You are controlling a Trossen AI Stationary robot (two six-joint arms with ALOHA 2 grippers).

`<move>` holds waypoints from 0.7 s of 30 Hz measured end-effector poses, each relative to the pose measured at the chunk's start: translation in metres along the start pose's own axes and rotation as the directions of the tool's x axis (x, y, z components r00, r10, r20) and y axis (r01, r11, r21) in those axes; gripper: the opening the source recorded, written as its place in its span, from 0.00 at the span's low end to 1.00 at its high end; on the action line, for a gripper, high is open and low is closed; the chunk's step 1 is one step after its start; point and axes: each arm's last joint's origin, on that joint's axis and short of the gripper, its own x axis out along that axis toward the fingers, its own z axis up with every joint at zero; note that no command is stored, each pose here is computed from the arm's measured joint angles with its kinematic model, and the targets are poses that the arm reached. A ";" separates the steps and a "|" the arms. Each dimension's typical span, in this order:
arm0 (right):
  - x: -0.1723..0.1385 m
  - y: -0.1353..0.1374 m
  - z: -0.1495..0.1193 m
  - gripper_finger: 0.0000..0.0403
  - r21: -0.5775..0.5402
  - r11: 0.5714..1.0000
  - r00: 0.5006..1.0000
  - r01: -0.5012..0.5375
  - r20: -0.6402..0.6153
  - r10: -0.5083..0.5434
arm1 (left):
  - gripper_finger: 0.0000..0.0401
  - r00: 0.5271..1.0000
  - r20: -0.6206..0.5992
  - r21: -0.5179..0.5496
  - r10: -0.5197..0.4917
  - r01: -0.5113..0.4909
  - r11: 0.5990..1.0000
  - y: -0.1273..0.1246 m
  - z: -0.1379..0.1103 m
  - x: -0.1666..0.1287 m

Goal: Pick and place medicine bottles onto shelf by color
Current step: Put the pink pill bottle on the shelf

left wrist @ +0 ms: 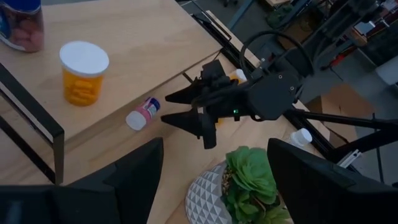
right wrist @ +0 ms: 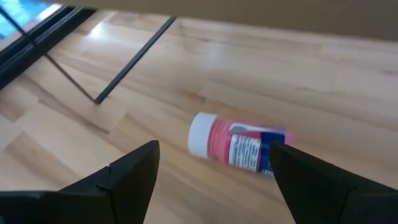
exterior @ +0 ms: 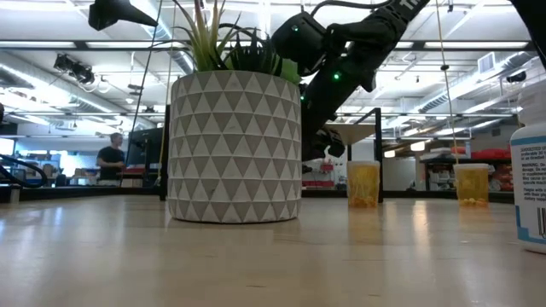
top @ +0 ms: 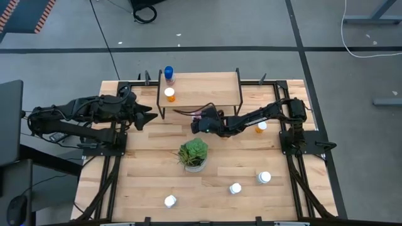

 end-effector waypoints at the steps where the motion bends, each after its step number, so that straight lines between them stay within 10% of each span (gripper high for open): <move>1: 0.000 0.000 0.001 0.77 -0.001 1.000 1.000 -0.001 0.006 0.001 | 0.73 1.000 0.000 0.000 0.000 0.000 1.000 0.000 0.000 0.000; 21: 0.023 -0.007 -0.001 0.77 0.098 0.995 0.998 0.014 0.052 -0.019 | 0.73 0.999 -0.033 0.004 0.020 -0.019 1.000 0.002 -0.003 0.000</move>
